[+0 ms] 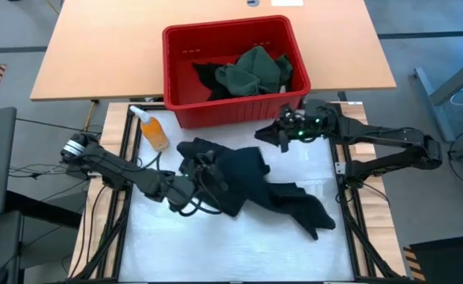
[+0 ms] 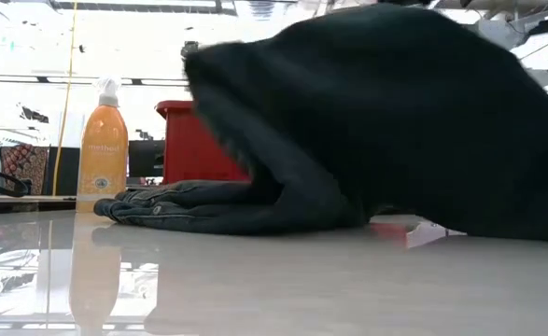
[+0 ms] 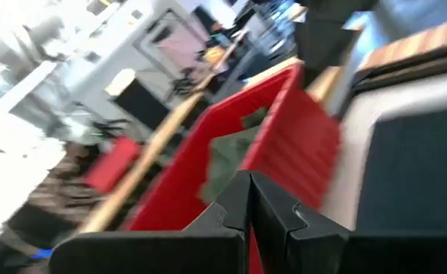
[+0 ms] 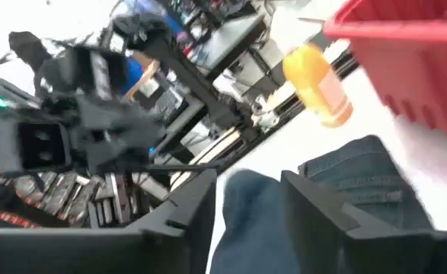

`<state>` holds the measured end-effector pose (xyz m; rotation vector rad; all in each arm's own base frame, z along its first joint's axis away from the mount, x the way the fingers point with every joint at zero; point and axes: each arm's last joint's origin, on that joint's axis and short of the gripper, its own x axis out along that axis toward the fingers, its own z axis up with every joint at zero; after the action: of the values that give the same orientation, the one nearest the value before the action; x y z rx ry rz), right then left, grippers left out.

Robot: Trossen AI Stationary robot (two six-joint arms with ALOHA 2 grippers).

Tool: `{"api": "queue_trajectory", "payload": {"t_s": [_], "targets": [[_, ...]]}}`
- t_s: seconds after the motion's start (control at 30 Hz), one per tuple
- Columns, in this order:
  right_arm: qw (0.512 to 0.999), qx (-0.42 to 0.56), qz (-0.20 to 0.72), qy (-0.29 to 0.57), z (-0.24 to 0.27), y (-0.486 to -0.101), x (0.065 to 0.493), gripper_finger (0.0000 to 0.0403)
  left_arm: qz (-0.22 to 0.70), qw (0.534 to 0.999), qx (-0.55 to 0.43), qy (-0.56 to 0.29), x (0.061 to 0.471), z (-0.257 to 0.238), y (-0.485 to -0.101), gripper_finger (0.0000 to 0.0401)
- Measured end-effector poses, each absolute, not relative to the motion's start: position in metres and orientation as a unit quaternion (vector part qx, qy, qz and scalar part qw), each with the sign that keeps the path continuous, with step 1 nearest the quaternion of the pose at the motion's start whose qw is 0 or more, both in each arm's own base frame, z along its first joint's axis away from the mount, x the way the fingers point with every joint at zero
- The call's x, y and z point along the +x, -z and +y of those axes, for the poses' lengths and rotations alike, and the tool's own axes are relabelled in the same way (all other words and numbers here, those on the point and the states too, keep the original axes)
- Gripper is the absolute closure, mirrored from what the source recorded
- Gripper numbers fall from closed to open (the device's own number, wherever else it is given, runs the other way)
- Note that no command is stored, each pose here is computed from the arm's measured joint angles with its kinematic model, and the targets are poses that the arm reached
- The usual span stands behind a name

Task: Fold laundry
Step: Fold the dark blue pants

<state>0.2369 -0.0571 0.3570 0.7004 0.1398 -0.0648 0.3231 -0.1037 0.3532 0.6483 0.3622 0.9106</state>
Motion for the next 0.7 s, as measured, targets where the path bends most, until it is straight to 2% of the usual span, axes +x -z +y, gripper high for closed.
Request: {"api": "queue_trajectory", "payload": {"t_s": [0.1, 0.27, 0.43, 0.7], "targets": [[0.934, 0.347, 0.082, 0.019, -0.06, -0.36, 0.225, 0.0199, 0.146, 0.863, 0.248, -0.414, 0.308, -0.099, -0.344, 0.0401], [0.908, 0.385, 0.164, 0.014, -0.045, -0.349, 0.215, 0.0181, 0.126, 0.89, 0.195, -0.392, 0.286, -0.099, -0.328, 0.0401], [0.895, 0.389, 0.217, 0.03, -0.014, -0.33, 0.238, 0.0179, 0.122, 0.903, 0.183, -0.369, 0.276, -0.102, -0.319, 0.0401], [0.874, 0.432, 0.222, 0.009, 0.019, -0.305, 0.284, 0.0179, 0.13, 0.908, 0.198, -0.346, 0.274, -0.108, -0.317, 0.0401]]}}
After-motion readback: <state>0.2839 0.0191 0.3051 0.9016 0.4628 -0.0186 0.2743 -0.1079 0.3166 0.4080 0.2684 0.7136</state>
